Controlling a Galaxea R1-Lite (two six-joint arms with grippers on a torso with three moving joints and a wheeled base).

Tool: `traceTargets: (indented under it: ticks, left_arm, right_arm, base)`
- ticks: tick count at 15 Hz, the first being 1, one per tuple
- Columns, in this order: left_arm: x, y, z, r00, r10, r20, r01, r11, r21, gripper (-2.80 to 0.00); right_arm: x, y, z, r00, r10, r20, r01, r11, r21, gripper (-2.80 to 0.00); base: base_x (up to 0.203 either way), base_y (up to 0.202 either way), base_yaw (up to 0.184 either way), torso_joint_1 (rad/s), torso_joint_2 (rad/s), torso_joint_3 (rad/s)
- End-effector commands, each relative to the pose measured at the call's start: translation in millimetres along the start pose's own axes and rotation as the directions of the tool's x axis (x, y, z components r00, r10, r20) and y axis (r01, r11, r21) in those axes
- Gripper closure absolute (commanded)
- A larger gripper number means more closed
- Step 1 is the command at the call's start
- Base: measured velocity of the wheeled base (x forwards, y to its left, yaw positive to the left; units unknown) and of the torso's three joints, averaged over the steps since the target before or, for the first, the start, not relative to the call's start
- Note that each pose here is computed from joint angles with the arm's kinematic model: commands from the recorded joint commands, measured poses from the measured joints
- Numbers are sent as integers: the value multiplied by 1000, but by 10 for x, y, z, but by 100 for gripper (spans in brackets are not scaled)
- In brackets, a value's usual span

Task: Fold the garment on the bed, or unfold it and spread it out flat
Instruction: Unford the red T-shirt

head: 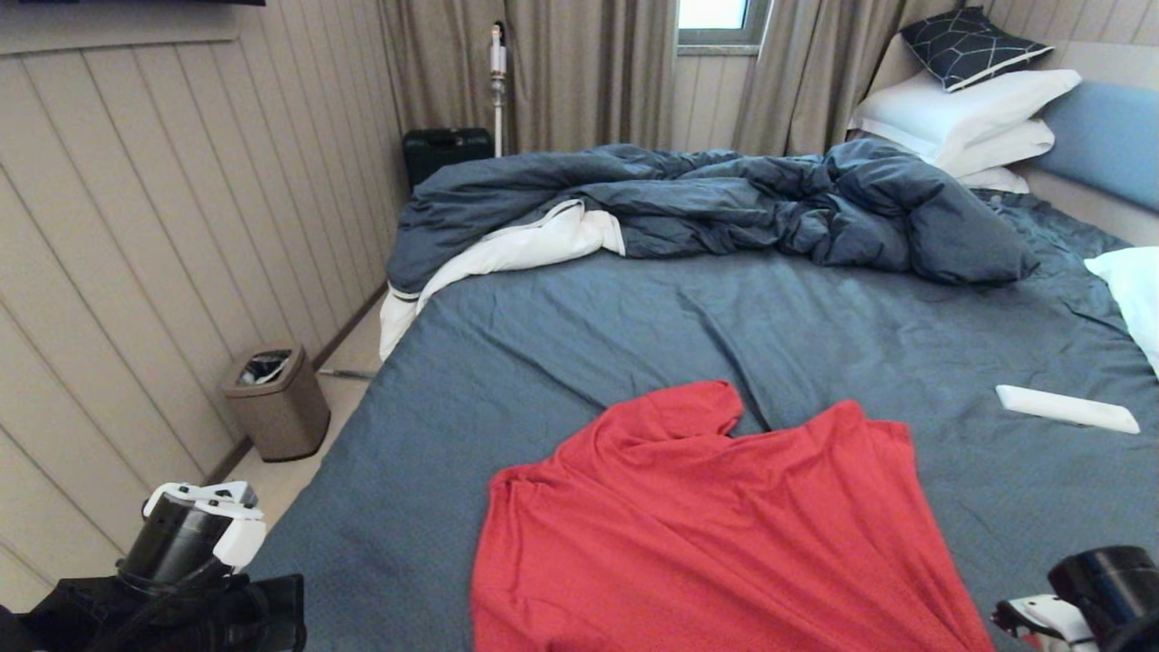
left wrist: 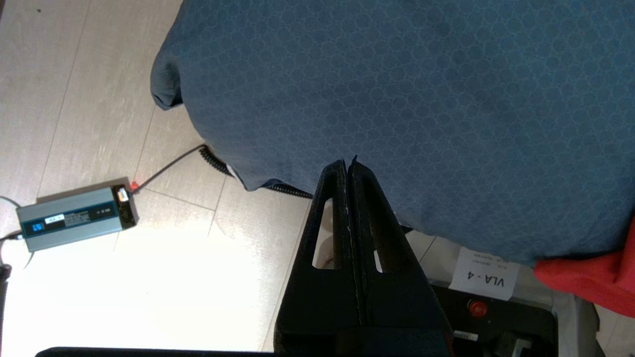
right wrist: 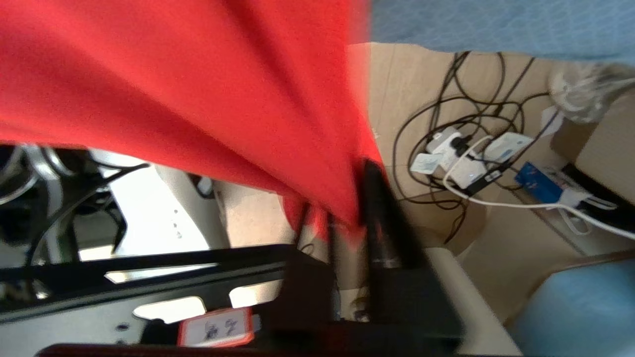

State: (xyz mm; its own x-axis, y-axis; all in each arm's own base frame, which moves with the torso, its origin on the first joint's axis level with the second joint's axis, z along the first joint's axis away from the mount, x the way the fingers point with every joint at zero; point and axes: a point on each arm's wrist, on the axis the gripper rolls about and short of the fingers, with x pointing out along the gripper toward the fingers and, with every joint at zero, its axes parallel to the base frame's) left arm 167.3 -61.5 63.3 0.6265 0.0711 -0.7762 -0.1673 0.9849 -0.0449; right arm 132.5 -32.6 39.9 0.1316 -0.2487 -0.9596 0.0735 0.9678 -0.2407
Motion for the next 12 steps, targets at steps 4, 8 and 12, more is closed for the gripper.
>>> traceTargets:
  ticks: [4, 8, 12]
  left_arm:
    - [5, -5, 6, 1000, 0, 3, 0, 1000, -4, 0]
    - [-8, -1, 12, 1000, -2, 10, 2, 1000, -7, 0]
    - [-52, 8, 20, 1000, -12, 28, 13, 1000, -14, 0]
  right_arm:
    - [-33, 0, -9, 1000, 4, 30, -4, 1000, 8, -280]
    - [-153, -18, 55, 992, 9, 126, -12, 1000, 26, -280]
    - [-746, -27, 486, 871, 100, 482, -179, 976, 121, -280]
  base:
    - [0, 0, 0, 0, 0, 0]
    - [0, 0, 0, 0, 0, 0]
    - [0, 0, 0, 0, 0, 0]
